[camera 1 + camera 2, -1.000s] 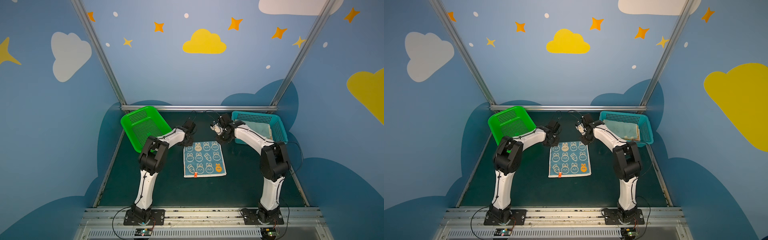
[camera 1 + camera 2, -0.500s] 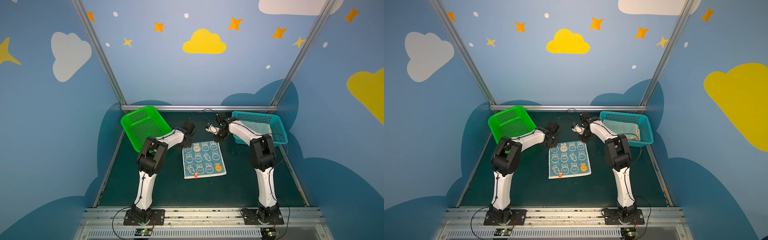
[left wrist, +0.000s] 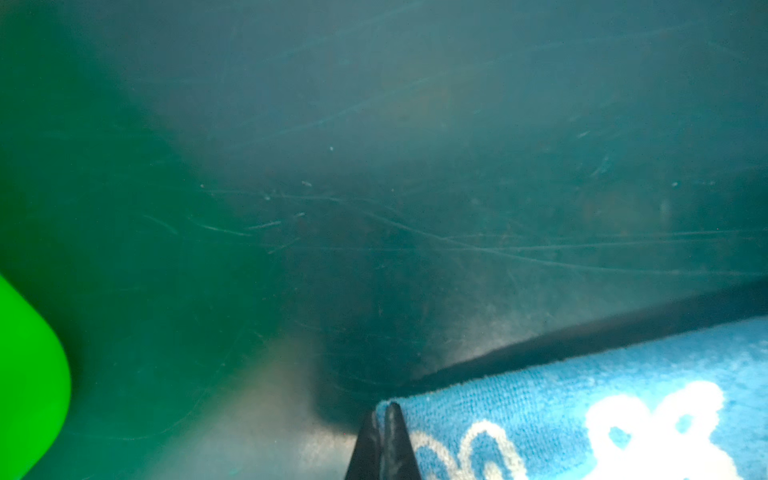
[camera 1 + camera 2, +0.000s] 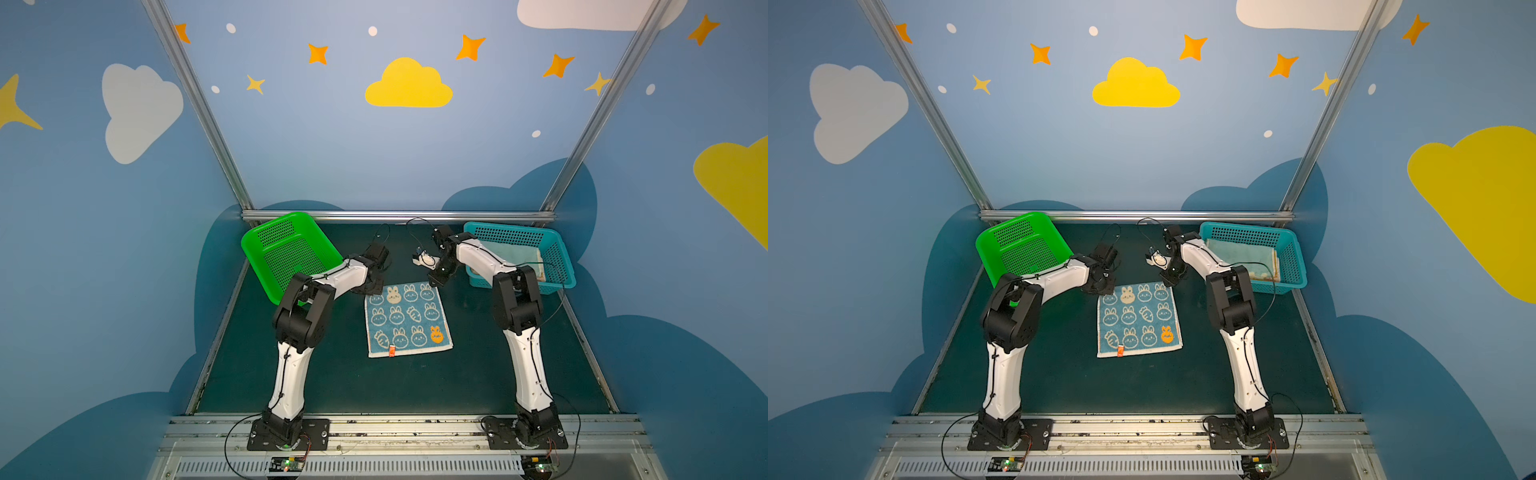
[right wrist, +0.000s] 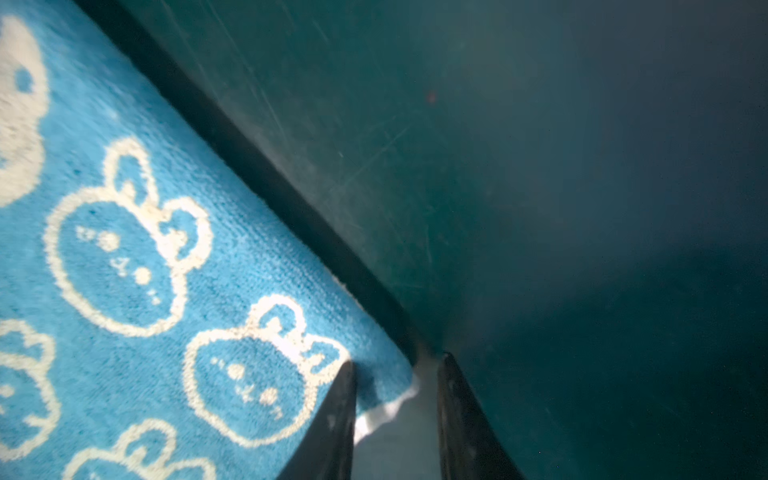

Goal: Fold and stack the towels
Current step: 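Fold the far edge toward the robot with both grippers, halving the towel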

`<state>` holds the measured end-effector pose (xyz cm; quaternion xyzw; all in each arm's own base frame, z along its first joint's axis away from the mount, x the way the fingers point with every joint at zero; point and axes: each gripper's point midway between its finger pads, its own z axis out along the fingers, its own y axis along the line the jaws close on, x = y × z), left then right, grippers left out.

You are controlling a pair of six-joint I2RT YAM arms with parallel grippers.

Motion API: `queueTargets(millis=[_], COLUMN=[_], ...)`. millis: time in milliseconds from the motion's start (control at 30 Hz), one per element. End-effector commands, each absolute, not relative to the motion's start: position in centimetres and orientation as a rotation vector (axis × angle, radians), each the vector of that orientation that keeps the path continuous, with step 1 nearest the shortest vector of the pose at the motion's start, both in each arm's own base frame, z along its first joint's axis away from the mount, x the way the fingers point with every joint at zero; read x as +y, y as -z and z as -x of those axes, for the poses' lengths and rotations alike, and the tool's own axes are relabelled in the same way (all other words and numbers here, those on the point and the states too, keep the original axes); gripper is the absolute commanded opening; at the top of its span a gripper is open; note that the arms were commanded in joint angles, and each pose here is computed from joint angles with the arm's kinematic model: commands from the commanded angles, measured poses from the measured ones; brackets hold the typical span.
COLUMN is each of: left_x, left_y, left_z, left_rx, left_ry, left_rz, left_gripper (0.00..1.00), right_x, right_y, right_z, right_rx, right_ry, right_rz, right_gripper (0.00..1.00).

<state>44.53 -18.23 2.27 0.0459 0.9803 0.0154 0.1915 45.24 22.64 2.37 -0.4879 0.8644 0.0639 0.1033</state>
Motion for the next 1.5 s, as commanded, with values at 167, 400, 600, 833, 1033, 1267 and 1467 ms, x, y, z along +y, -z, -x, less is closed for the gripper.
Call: queueTargets(millis=[167, 400, 600, 833, 1033, 1267, 1467], left_x=[-18.2, -18.5, -18.5, -18.0, -17.1, -16.0, -15.3], left_y=[-3.4, -3.1, -4.9, -9.5, -13.3, -14.8, -14.4], left_z=[-44.5, -44.6, -45.7, -47.8, -48.3, -46.5, -44.0], left_rx=[2.745, 2.751, 2.696, 2.561, 2.468, 2.454, 2.470], left_ry=[-0.011, 0.026, 0.054, 0.036, 0.006, 0.003, 0.021], left_rz=[-0.103, -0.089, -0.069, -0.094, -0.092, -0.065, -0.048], left_gripper=[0.04, 0.04, 0.04, 0.04, 0.04, 0.04, 0.04], right_x=[22.6, 23.2, 23.4, 22.8, 21.9, 22.3, 22.6], right_y=[-1.0, -1.3, -3.4, -7.8, -10.2, -12.0, -12.0], right_z=[-44.0, -43.3, -44.2, -45.6, -45.6, -42.8, -39.3], right_rx=[2.594, 2.594, 2.566, 2.497, 2.482, 2.473, 2.502], right_ry=[-0.245, -0.318, -0.338, -0.376, -0.361, -0.477, -0.585], right_rz=[1.505, 1.505, 1.384, 1.218, 1.173, 1.181, 1.178], right_gripper=[0.13, 0.00, 0.00, 0.00, 0.00, 0.00, 0.00])
